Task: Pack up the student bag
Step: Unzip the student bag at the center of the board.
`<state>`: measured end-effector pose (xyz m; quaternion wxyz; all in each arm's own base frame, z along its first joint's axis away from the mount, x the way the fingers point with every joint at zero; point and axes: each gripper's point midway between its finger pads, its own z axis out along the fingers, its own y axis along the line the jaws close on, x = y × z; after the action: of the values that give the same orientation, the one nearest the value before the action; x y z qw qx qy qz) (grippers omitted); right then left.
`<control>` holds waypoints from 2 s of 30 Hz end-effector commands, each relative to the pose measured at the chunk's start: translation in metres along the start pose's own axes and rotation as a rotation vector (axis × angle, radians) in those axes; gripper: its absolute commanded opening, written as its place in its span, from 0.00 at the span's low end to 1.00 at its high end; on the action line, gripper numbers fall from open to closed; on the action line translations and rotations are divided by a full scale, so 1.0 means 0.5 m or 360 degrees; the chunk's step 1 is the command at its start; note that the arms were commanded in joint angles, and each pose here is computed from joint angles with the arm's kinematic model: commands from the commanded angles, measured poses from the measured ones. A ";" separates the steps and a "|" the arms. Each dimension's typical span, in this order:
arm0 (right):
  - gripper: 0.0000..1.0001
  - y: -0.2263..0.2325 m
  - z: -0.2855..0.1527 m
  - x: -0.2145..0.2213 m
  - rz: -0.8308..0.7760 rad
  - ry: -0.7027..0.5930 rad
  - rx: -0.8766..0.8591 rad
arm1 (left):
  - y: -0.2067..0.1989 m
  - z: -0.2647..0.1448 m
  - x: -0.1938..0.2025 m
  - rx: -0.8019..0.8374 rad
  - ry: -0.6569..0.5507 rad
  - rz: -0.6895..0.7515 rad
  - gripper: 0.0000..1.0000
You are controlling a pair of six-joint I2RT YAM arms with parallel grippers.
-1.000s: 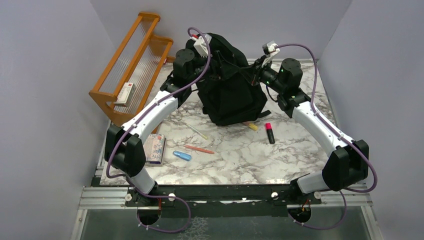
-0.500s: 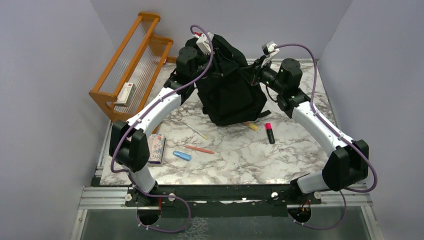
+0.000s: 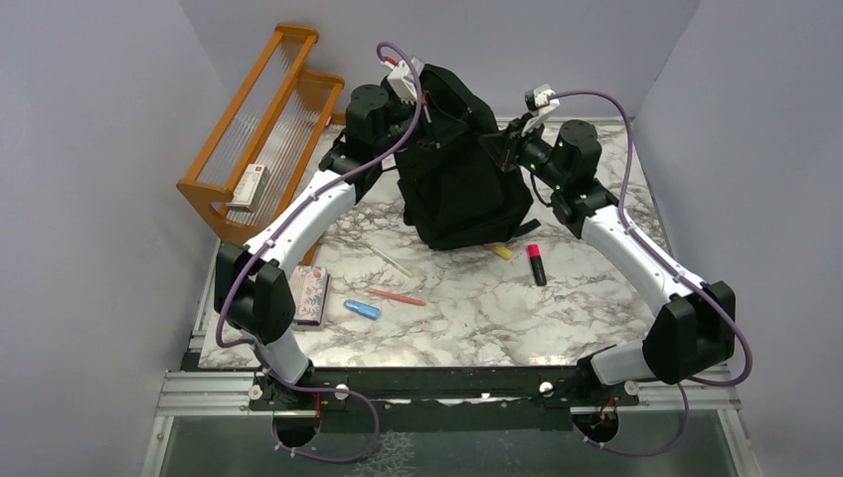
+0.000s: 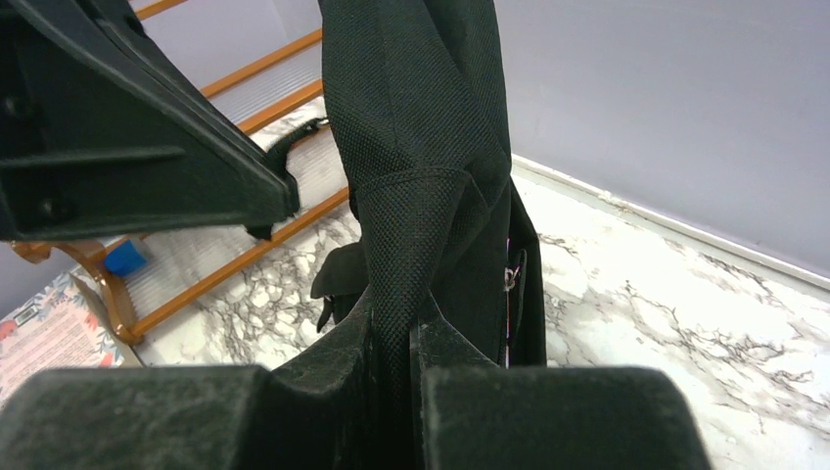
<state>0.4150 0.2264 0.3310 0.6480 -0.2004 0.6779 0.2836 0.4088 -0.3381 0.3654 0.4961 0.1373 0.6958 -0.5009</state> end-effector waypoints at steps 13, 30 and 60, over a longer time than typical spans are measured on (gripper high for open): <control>0.01 0.002 -0.036 -0.061 -0.0145 -0.0203 0.0063 | 0.072 -0.148 -0.255 -0.0253 -0.0344 0.0187 0.00; 0.01 -0.038 -0.083 -0.032 -0.0035 -0.0208 0.0306 | 0.291 -0.312 -0.268 -0.0945 -0.0451 0.0099 0.00; 0.61 -0.017 -0.099 -0.053 -0.0283 -0.0102 0.0209 | 0.006 -0.129 -0.319 -0.0158 -0.0273 0.0572 0.00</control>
<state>0.3862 0.1983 0.3234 0.6751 -0.1944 0.6742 0.2281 0.4661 -0.2146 0.4658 0.6219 0.1472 0.6743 -0.3700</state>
